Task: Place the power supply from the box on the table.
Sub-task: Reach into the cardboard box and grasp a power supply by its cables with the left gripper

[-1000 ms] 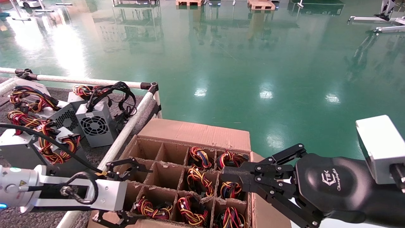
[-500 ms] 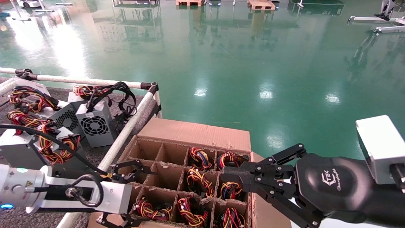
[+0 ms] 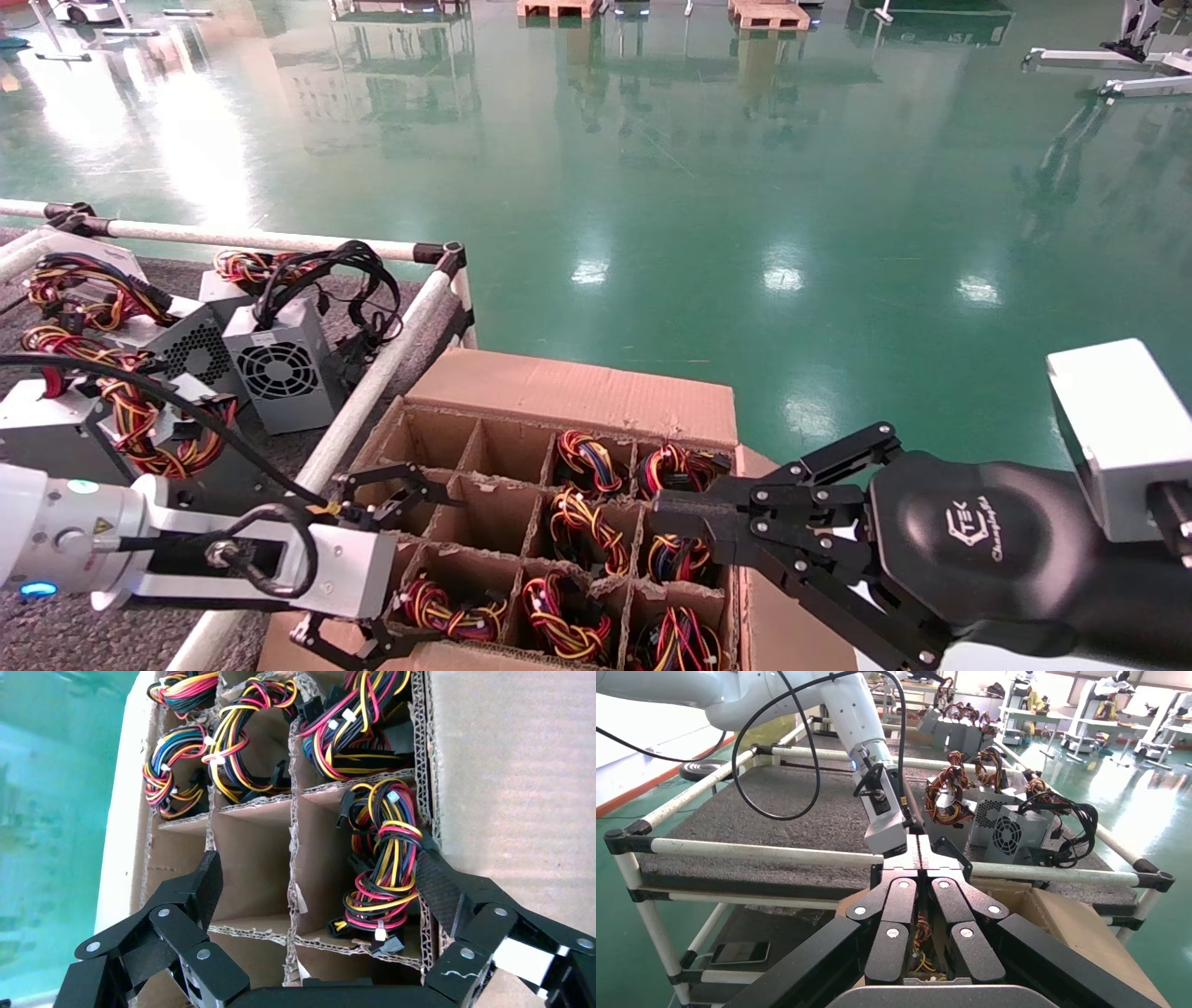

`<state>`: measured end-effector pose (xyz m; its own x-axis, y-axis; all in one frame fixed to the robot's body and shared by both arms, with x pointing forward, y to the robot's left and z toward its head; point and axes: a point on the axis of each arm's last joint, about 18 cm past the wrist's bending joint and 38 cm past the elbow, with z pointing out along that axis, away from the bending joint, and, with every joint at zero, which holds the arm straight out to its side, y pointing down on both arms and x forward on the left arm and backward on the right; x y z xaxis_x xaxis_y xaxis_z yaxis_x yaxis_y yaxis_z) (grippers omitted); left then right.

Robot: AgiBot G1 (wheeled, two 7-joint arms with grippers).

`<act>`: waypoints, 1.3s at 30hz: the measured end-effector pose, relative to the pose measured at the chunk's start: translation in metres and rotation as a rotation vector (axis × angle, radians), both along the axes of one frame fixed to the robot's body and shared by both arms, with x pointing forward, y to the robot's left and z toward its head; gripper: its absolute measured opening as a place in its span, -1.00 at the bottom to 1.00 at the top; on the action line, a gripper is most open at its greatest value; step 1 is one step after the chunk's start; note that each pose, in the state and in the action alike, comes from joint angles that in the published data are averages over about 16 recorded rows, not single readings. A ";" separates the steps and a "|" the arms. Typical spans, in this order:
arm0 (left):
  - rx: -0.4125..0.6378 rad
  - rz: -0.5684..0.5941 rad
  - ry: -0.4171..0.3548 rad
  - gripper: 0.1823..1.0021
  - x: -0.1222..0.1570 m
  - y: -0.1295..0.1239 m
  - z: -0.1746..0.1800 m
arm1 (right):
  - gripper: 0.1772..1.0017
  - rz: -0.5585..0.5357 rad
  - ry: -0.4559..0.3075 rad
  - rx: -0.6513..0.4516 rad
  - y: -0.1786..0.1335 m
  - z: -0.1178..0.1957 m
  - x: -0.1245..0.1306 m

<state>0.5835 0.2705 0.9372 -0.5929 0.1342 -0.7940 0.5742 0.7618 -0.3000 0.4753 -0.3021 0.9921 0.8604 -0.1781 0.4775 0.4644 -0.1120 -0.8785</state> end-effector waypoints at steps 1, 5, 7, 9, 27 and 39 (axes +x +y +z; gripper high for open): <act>0.002 0.000 0.000 0.99 0.001 0.000 0.000 | -0.98 0.000 0.000 0.000 0.000 0.000 0.000; 0.007 0.002 0.000 0.99 0.004 0.000 0.000 | -0.98 0.000 0.000 0.000 0.000 0.000 0.000; 0.009 0.002 0.000 0.99 0.005 0.000 0.000 | -0.98 0.000 0.000 0.000 0.000 0.000 0.000; 0.011 0.002 0.001 0.99 0.006 0.000 0.000 | -0.98 0.000 0.000 0.000 0.000 0.000 0.000; 0.025 -0.004 0.012 0.99 0.009 0.000 -0.003 | -0.98 0.000 0.000 0.000 0.000 0.000 0.000; 0.029 -0.006 0.021 0.81 0.008 0.001 -0.005 | -0.98 0.000 0.000 0.000 0.000 0.000 0.000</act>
